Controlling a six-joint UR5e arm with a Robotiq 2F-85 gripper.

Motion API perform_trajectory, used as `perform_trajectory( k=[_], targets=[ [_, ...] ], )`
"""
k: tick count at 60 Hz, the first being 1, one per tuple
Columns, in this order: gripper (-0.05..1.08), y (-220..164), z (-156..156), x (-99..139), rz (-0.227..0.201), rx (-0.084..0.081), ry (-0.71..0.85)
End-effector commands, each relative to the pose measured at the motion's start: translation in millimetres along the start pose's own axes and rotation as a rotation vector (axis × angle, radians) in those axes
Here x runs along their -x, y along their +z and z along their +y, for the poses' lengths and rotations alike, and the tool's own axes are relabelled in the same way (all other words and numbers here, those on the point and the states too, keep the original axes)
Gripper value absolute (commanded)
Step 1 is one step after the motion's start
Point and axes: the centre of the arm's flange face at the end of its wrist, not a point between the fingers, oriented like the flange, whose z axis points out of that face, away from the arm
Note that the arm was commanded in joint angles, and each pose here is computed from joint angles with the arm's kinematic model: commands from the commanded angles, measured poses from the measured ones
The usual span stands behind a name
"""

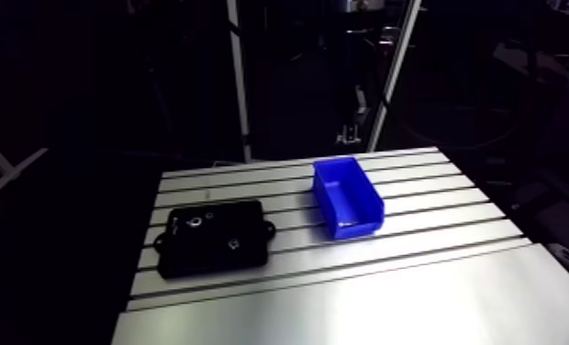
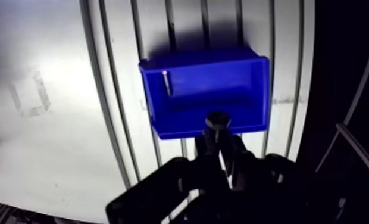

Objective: Pick up the M10 bolt from the tray and put it into the blue bin.

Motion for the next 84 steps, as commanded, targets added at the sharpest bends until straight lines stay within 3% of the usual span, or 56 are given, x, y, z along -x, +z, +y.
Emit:
perform_trajectory(
  k=[1, 3, 8, 18, 23, 27, 31, 35, 44, 49, 63, 72, 84],
  targets=[
    [1.07, 15, -7, 9, 0.018, -0.015, -0.002],
    [1.07, 21, -9, 11, 0.028, -0.025, 0.004],
    [1.07, 28, -11, 10, 0.035, -0.028, 0.007],
    [1.07, 46, -10, 8, 0.048, -0.017, 0.018],
    [1.07, 52, -10, 12, 0.052, -0.027, 0.027],
    [1.07, 63, -8, 14, 0.053, -0.047, 0.033],
    [1.07, 65, -7, 16, 0.054, -0.048, 0.036],
    [1.07, 74, -5, 21, 0.055, -0.062, 0.045],
    [1.07, 80, -4, 25, 0.059, -0.072, 0.053],
    [1.07, 91, -2, 27, 0.062, -0.092, 0.056],
    [1.06, 110, 4, 24, 0.074, -0.091, 0.056],
    [1.06, 124, 7, 22, 0.080, -0.108, 0.056],
    [1.06, 142, 13, 21, 0.080, -0.118, 0.070]
  ],
)
